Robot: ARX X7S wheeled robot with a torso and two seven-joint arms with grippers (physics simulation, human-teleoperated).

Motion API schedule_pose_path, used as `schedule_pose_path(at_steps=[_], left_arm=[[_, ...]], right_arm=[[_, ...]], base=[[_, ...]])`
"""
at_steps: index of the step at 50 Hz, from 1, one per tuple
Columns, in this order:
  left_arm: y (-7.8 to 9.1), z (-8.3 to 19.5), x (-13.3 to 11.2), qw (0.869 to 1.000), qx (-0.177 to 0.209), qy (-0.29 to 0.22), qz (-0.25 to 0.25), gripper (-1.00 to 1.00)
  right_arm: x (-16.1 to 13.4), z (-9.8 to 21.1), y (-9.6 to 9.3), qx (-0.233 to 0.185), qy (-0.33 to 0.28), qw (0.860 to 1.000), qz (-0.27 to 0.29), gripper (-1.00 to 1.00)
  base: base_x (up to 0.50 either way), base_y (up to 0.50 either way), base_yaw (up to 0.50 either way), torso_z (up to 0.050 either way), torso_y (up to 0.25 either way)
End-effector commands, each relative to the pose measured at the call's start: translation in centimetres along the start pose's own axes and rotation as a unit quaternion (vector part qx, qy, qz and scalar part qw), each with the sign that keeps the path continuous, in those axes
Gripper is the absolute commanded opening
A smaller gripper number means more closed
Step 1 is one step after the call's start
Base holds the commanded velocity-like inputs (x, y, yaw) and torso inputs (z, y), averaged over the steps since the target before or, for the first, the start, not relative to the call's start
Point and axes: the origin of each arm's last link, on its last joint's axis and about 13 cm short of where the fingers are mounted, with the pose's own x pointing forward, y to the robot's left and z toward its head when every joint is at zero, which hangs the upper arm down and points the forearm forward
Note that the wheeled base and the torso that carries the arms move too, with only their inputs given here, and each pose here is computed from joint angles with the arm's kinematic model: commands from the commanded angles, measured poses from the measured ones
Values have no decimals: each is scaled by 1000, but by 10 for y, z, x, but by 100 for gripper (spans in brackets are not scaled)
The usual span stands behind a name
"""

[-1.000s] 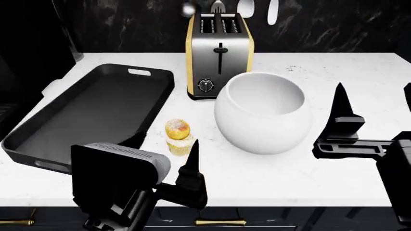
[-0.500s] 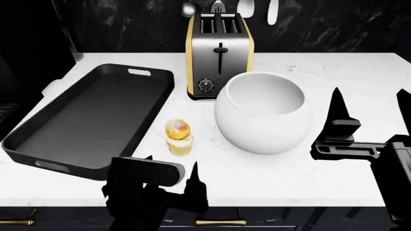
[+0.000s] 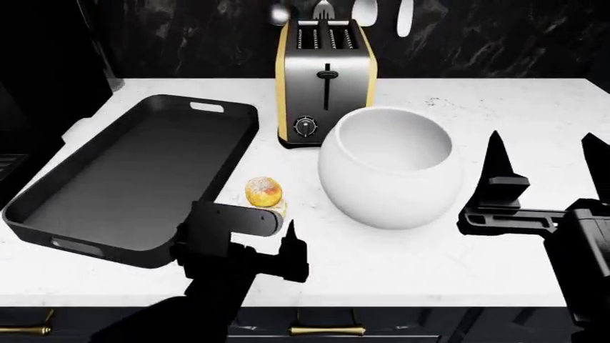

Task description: Pick up the bowl with donut and place it on the tray. Pick up the cupcake and place it on the tray.

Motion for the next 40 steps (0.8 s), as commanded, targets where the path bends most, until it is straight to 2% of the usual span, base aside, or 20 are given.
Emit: schedule_pose_path(at_steps=[1, 9, 25, 34, 35, 40], left_arm=[[6, -2, 21, 1000, 8, 9, -3, 100], [8, -7, 29, 1000, 24, 17, -5, 100], [9, -19, 38, 999, 24, 44, -15, 100], [11, -18, 41, 999, 28, 30, -9, 100], [11, -18, 41, 999, 29, 26, -5, -100], [8, -18, 39, 999, 38, 17, -9, -100]], right_arm=[[5, -3, 1, 0, 4, 1000, 3, 100], [6, -3, 1, 0, 6, 1000, 2, 100], [9, -7, 3, 3, 8, 1000, 6, 100], [11, -9, 3, 4, 9, 1000, 8, 100], [11, -9, 3, 5, 9, 1000, 8, 100], [11, -10, 2, 7, 9, 1000, 7, 100]], base=[[0, 0, 0, 0, 0], [0, 0, 0, 0, 0], [0, 0, 0, 0, 0], [0, 0, 0, 0, 0], [0, 0, 0, 0, 0], [0, 0, 0, 0, 0]])
